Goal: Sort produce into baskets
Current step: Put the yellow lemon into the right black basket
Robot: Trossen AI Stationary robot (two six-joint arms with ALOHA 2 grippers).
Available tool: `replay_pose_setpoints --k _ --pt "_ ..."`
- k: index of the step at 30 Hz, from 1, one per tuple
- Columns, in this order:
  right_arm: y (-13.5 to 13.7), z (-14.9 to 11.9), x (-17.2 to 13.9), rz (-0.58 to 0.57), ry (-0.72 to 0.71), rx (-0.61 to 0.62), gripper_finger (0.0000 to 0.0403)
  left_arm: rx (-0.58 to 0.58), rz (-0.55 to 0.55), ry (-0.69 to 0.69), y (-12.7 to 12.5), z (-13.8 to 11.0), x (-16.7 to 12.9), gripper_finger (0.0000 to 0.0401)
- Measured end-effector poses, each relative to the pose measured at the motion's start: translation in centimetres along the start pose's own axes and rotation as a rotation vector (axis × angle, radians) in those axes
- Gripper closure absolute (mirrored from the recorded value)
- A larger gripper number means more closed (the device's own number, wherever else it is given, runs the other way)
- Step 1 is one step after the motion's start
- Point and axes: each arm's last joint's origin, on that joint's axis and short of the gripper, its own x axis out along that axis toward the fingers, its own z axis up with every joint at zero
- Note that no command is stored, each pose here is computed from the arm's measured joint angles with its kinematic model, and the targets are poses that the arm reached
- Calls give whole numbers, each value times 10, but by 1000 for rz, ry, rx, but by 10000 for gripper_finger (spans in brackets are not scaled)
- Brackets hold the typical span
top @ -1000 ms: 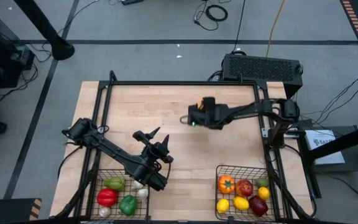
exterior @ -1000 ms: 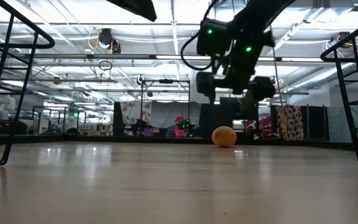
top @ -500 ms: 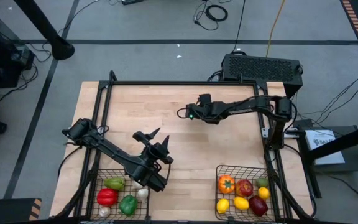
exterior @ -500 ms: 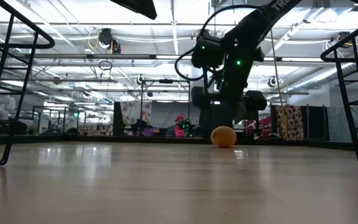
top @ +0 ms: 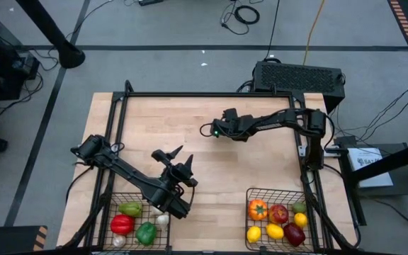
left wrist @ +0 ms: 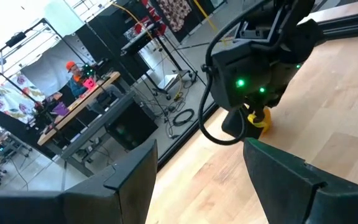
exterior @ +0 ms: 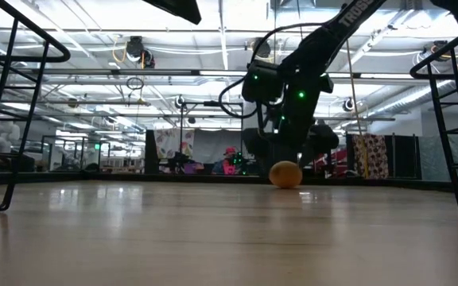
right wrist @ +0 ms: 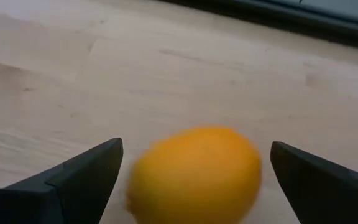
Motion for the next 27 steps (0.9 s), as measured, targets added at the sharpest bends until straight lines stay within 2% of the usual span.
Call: replay_pose_setpoints --k 11,22,27 --pt "-3 -4 -1 -13 44 -123 3 -9 -3 -4 -1 1 0 157" --pt "-5 -4 -2 -45 25 -126 4 -9 0 -8 -1 1 0 157" --pt "-6 -6 -1 -61 36 -131 21 -9 0 -8 -1 1 0 157"
